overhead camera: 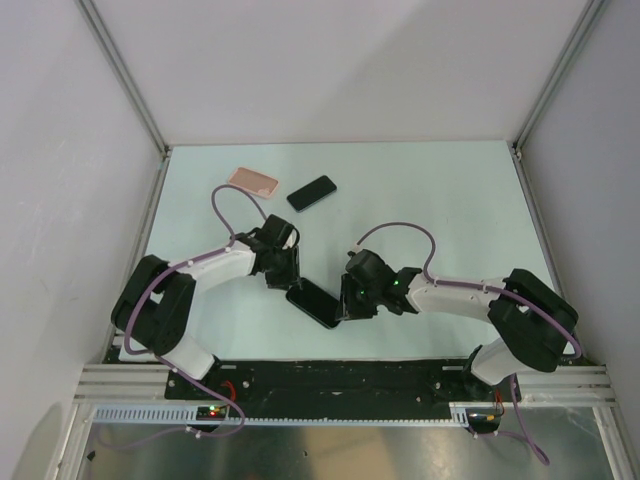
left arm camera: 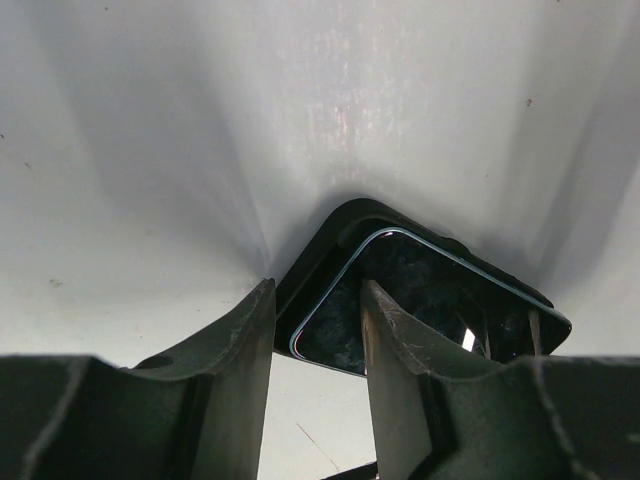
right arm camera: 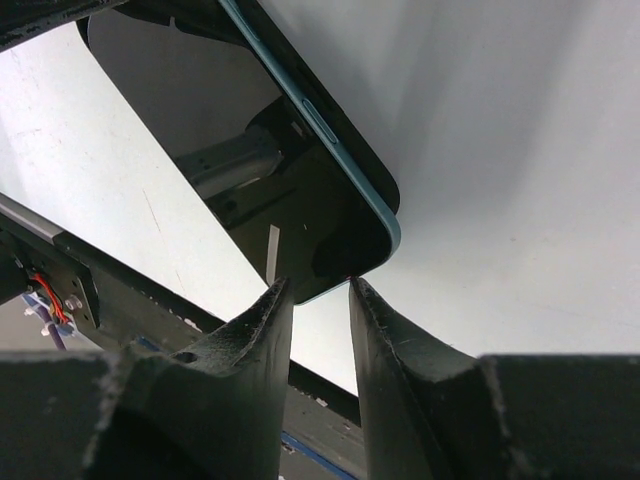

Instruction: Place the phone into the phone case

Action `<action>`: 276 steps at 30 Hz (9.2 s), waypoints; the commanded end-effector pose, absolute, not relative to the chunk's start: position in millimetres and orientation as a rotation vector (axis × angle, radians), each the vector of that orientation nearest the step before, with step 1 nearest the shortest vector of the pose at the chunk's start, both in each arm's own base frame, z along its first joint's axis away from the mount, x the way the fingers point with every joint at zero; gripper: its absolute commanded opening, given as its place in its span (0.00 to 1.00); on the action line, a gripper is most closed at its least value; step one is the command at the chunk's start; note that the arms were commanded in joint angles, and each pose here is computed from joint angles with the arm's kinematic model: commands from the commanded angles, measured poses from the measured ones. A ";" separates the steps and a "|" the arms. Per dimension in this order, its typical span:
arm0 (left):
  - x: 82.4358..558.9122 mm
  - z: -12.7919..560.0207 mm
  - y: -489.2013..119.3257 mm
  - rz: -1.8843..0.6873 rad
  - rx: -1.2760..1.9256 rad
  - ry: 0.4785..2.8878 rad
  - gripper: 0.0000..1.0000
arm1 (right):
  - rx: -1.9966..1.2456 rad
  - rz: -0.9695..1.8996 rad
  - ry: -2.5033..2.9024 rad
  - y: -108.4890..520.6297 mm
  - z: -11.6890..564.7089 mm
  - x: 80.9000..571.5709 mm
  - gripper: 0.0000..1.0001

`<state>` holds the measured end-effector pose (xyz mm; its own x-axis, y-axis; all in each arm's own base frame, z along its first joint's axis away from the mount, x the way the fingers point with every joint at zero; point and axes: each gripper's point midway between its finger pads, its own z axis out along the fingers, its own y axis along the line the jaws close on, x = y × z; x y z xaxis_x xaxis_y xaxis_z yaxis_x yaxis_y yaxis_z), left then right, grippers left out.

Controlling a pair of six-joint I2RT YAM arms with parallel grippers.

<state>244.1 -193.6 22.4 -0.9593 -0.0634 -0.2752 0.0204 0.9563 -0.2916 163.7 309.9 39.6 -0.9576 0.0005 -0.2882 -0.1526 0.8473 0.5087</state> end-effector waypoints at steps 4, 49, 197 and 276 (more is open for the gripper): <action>247.5 20.5 -202.1 -0.426 0.005 2.815 0.42 | -0.064 0.717 2.727 302.1 38.0 170.7 0.34; 233.0 8.2 -221.5 -0.548 -0.008 2.854 0.45 | -0.009 0.724 2.687 328.0 41.7 185.6 0.14; 214.9 16.9 -230.6 -0.527 -0.332 2.708 0.00 | -0.043 0.386 2.667 261.0 32.7 232.6 0.32; 240.6 37.7 -203.3 -0.486 -0.363 2.614 0.05 | -0.107 0.420 2.486 254.2 89.5 251.6 0.27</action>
<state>229.3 -206.7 16.1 -0.8849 -0.3164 -0.3419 -0.1883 0.9142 -0.3588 217.4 257.8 45.9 -0.8819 -0.0159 -0.4712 -0.1580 0.9516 0.2637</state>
